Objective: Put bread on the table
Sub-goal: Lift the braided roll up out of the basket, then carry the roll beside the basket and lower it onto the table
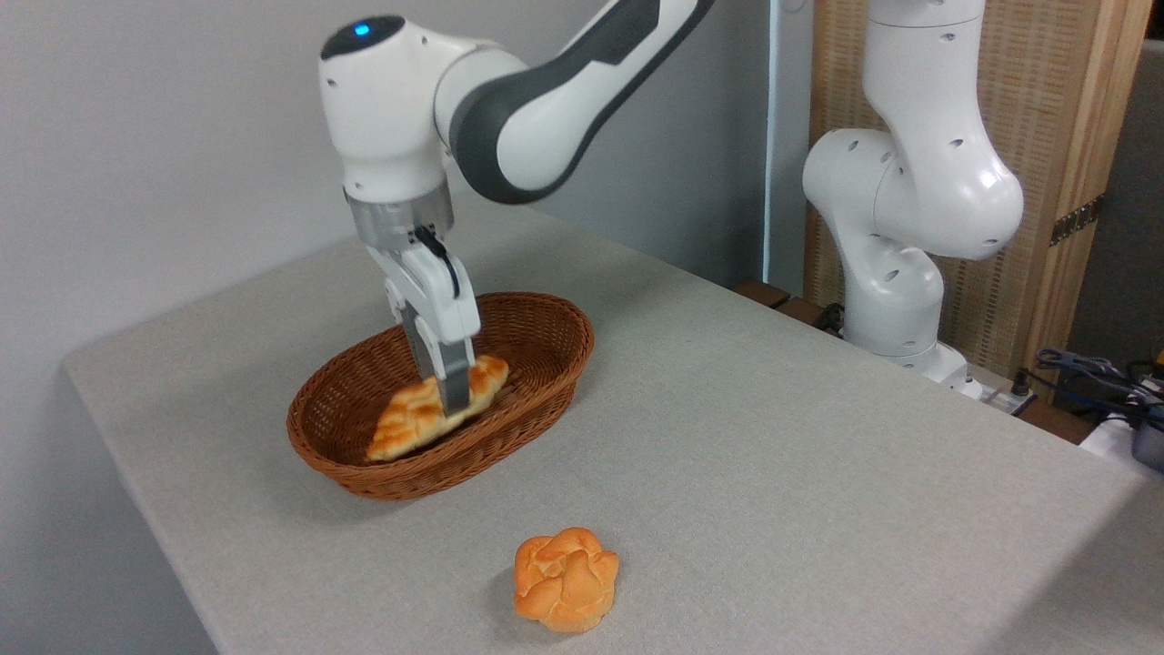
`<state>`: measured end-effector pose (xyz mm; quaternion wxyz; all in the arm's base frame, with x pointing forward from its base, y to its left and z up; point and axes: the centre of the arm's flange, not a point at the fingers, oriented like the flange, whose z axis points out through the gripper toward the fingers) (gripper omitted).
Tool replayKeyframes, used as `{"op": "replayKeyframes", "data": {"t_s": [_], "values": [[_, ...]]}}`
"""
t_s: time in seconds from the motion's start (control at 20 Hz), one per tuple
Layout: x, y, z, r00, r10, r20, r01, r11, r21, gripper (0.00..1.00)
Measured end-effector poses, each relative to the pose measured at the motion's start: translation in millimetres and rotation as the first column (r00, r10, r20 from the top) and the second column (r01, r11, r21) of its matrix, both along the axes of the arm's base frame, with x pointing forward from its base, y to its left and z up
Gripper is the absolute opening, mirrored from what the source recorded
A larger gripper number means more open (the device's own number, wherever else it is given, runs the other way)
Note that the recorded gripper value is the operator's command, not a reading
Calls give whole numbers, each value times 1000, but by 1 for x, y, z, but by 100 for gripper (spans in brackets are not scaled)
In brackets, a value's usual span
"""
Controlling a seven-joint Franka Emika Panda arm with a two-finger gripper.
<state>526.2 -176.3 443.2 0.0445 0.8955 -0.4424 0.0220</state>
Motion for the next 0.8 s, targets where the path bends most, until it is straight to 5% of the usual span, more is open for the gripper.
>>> {"op": "replayKeyframes", "data": {"t_s": [0.4, 0.8], "values": [[9, 8, 74, 1000, 19, -25, -20, 999, -42, 40], [-8, 152, 107, 996, -82, -33, 81, 996, -27, 48]]}}
